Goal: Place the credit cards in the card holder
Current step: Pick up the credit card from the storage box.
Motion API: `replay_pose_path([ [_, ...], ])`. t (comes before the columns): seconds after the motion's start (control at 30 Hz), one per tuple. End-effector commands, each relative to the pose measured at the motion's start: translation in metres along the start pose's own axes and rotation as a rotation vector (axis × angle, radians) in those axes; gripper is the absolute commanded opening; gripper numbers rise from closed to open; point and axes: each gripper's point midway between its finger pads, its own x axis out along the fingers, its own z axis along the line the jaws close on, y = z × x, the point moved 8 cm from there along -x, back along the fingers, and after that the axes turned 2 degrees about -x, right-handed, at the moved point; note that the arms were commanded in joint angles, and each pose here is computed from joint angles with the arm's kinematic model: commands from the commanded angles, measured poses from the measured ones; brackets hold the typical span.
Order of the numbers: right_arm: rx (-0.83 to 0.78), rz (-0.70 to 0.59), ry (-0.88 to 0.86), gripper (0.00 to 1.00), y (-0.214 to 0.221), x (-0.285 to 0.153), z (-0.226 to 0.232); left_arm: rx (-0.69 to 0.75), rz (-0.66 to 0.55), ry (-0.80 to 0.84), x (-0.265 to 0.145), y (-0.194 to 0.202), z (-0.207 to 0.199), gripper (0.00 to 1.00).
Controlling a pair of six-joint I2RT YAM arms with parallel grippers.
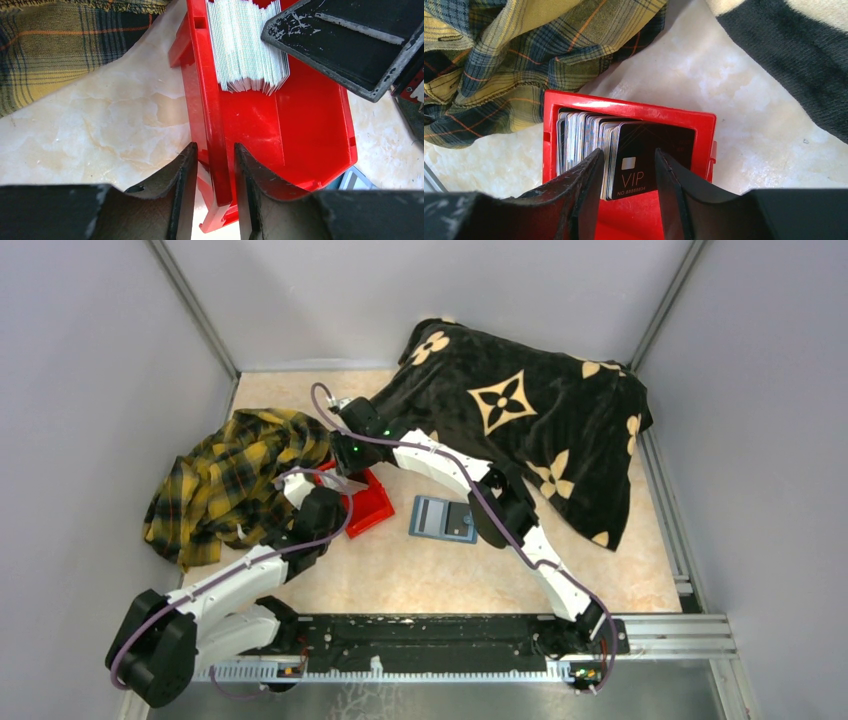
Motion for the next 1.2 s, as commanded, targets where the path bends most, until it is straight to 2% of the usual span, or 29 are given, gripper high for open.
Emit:
replay_pose_path([
  [0.0,-0.04,0.103,0.05,0.43,0.03,0.015,0.006,-0.008,-0.009,0.041,0.0,-0.002,-0.003,0.38],
  [0.33,-0.057,0.126,0.049,0.41,0.039,0.02,0.013,-0.004,-0.008,0.051,0.0,-0.001,-0.003,0.37],
  [0.7,0.007,0.129,-0.062,0.23,0.041,0.01,0.023,-0.001,-0.014,0.038,0.0,-0.001,0.002,0.35],
  [0.93,0.032,0.109,-0.112,0.14,0.038,-0.006,0.029,0.002,-0.01,0.022,0.0,0.0,0.006,0.35],
  [1.17,0.035,0.074,-0.131,0.13,0.028,-0.023,0.035,0.016,-0.016,0.016,-0.001,-0.005,0.006,0.35],
])
